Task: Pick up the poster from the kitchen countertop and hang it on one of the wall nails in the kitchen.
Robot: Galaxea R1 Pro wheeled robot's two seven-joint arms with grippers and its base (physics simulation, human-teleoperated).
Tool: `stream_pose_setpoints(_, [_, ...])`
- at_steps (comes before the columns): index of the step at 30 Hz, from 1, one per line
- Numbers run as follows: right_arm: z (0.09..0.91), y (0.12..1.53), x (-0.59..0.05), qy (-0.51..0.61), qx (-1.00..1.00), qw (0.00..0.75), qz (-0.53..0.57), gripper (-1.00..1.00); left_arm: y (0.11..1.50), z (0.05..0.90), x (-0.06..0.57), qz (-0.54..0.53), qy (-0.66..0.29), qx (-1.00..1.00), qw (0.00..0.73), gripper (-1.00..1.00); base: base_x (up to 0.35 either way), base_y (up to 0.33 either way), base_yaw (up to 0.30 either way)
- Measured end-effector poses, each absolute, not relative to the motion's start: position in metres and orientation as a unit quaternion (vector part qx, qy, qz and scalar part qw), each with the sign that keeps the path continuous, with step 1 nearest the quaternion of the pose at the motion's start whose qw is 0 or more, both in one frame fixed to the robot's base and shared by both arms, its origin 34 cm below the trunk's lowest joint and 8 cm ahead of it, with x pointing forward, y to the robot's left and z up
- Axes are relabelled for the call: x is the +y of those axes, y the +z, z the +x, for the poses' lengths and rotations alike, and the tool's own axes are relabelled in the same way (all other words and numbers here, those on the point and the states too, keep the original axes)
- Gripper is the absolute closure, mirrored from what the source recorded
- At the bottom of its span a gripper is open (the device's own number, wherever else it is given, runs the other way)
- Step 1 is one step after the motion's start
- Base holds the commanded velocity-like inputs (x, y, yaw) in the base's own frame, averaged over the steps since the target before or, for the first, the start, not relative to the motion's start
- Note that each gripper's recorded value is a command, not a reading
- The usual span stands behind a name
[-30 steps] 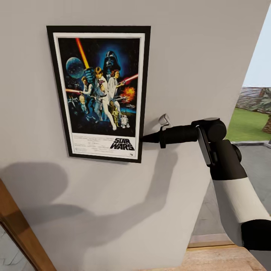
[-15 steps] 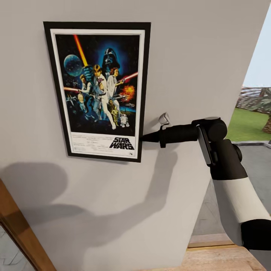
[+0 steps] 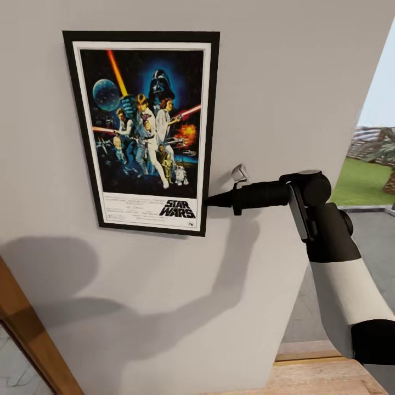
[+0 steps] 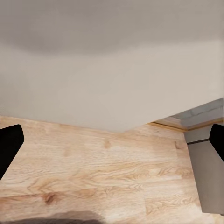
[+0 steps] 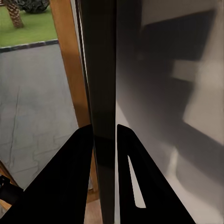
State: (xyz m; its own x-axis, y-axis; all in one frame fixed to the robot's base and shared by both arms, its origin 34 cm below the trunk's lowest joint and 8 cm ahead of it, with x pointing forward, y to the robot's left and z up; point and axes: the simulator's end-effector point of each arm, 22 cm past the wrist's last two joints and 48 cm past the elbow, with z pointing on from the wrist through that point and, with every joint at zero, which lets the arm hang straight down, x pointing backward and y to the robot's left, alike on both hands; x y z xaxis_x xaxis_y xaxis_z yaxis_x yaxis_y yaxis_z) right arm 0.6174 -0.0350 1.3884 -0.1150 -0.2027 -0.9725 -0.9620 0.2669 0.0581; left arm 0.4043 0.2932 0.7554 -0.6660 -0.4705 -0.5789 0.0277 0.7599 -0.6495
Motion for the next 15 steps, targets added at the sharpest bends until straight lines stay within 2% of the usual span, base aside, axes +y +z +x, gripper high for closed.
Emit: stream_pose_setpoints(15, [0.6175,1.3883,-0.0352,0.394,0.634,0.481,-0.459,1.0,0.7554,0.4043,0.2932,-0.13,-0.321,0.854,0.388,-1.0,0.0,0.037,0.0])
